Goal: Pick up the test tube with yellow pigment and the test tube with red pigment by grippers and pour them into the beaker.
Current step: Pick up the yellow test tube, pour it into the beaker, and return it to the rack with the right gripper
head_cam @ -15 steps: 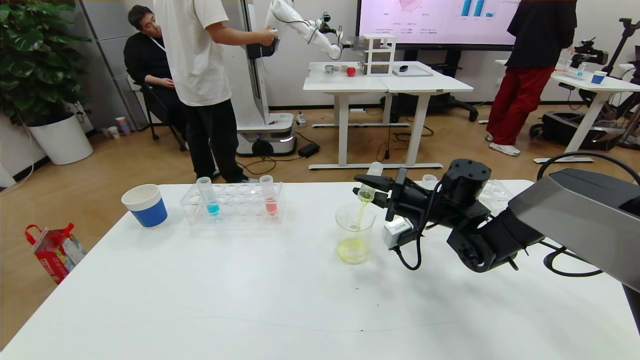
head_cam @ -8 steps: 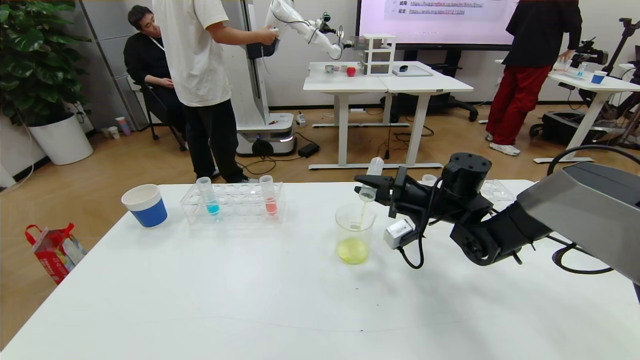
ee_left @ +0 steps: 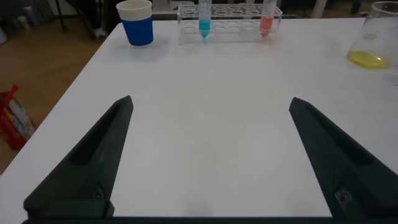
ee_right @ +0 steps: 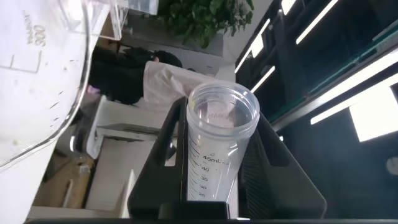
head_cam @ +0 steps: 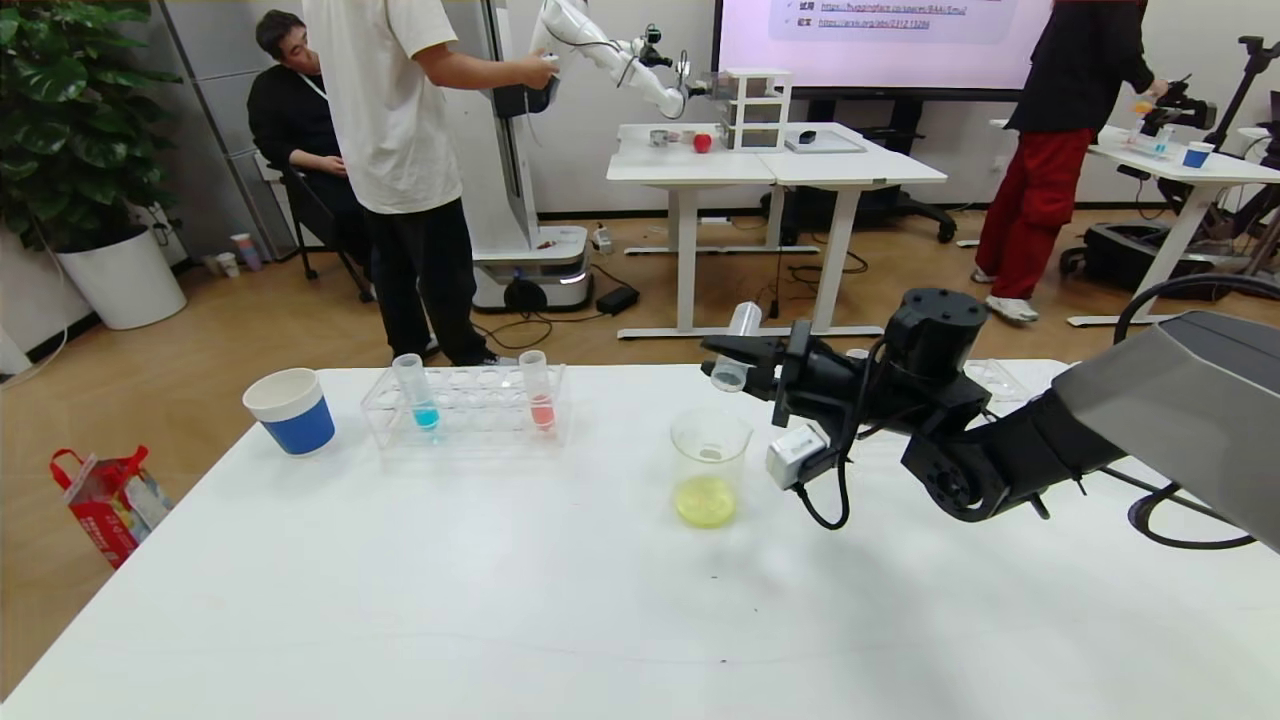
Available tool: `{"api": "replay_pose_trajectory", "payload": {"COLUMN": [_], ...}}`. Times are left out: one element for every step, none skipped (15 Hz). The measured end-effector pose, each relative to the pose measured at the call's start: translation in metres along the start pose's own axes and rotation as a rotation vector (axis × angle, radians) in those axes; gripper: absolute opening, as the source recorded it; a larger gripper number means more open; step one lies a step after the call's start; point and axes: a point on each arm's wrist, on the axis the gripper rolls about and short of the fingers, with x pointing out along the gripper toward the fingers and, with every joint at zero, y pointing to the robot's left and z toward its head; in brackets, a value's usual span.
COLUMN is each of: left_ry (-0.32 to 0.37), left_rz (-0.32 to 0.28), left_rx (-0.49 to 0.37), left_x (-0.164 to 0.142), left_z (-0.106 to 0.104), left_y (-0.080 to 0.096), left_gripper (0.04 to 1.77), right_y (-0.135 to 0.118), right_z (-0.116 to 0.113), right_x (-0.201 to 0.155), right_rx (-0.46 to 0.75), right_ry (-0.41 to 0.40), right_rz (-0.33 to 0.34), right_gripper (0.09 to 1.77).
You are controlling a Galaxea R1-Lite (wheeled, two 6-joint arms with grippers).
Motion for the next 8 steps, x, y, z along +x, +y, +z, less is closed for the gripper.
{"api": "replay_pose_trajectory", "payload": {"left_ry": [0.000,0.000,0.000,0.000,0.000,0.000,0.000,0.000], "left_rz": [0.000,0.000,0.000,0.000,0.000,0.000,0.000,0.000], "left_rx": [0.000,0.000,0.000,0.000,0.000,0.000,0.000,0.000], "left_x": [0.000,0.000,0.000,0.000,0.000,0.000,0.000,0.000], "left_z": [0.000,0.000,0.000,0.000,0.000,0.000,0.000,0.000], "left_y": [0.000,0.000,0.000,0.000,0.000,0.000,0.000,0.000], "left_gripper": [1.75,1.75,1.75,1.75,1.75,1.75,1.75,1.75], "right_y": [-0.006,-0.012,-0.019,-0.026,-0.035,-0.041,-0.046,-0.051], "right_z": [0.000,0.000,-0.001,-0.002,-0.003,-0.003,-0.002,0.002], "right_x": [-0.001,-0.002,-0.004,-0.007,-0.012,-0.017,-0.021,-0.024], "right_rx": [0.064,0.156,0.242,0.320,0.399,0.476,0.564,0.658], "right_ry": [0.007,0.017,0.029,0.048,0.082,0.130,0.167,0.186], "right_rz": [-0.009,-0.019,-0.035,-0.059,-0.093,-0.134,-0.179,-0.240], "right_gripper": [0.51,0.51,0.51,0.51,0.51,0.51,0.51,0.51]}}
